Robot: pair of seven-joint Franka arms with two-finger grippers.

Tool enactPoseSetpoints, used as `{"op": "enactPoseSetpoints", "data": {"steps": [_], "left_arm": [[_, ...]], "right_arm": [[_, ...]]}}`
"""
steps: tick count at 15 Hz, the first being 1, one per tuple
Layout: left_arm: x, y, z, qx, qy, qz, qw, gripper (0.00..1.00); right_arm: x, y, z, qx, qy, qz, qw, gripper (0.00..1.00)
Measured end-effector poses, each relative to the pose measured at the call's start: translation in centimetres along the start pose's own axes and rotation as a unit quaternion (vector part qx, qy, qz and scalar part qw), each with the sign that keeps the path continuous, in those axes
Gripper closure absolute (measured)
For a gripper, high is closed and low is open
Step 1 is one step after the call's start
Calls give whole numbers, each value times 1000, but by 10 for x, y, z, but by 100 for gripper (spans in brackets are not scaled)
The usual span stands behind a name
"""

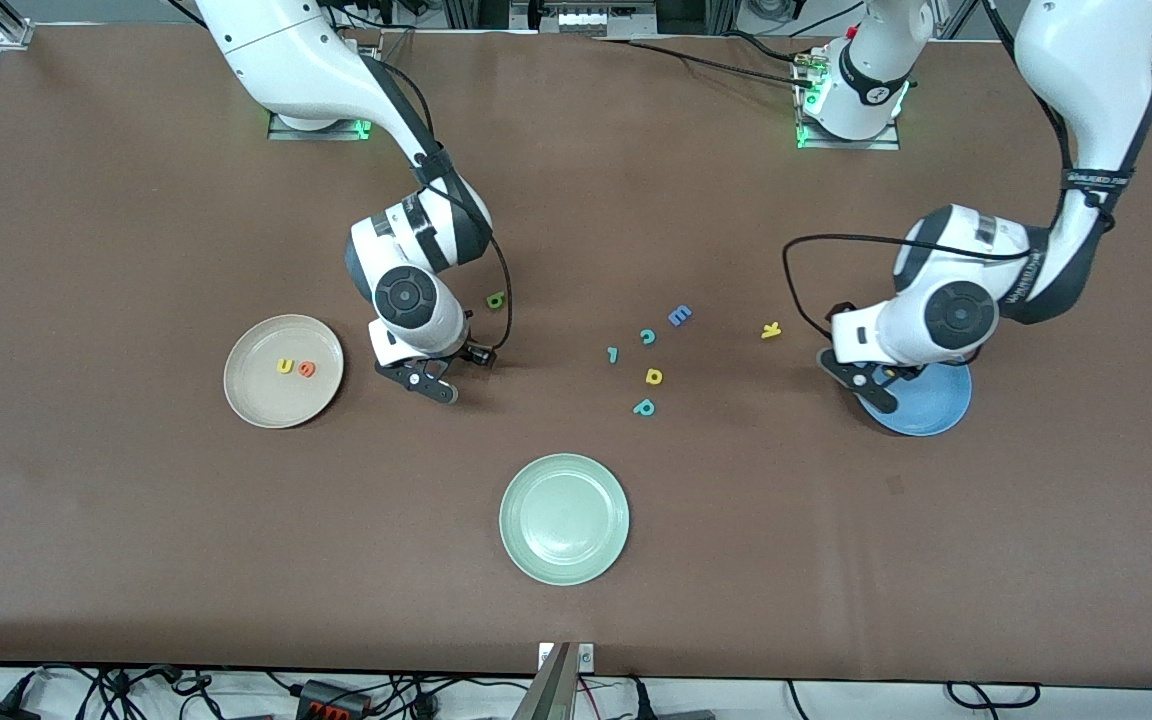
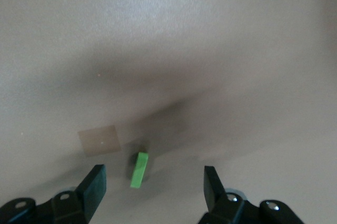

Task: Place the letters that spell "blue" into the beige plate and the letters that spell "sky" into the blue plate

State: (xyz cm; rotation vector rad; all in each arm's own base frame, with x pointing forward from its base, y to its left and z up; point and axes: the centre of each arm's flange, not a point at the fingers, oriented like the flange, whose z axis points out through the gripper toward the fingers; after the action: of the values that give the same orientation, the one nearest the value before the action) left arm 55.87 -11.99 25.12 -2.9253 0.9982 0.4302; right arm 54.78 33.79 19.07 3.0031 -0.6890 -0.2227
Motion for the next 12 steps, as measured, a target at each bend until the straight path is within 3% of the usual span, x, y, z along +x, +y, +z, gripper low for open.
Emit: {"op": "enactPoseSetpoints", "data": {"steps": [3, 6, 10, 11, 12], "left_arm": [[12, 47, 12, 0, 25, 6, 1000, 0], [11, 79, 45, 7, 71, 88, 994, 0], [12, 109, 64, 14, 78, 232, 970, 0], [14, 115, 64, 26, 75, 262, 962, 0], [15, 118, 64, 42, 70, 288, 954, 0]], "right_arm": [[0, 1, 4, 8, -4, 12, 1000, 23], [-1, 5, 12, 10, -4, 17, 1000, 26], [-1, 6, 18, 13, -6, 23, 1000, 32], [-1, 6, 19, 16, -7, 25, 1000, 40], [-1, 6, 19, 17, -7, 26, 999, 40]]}}
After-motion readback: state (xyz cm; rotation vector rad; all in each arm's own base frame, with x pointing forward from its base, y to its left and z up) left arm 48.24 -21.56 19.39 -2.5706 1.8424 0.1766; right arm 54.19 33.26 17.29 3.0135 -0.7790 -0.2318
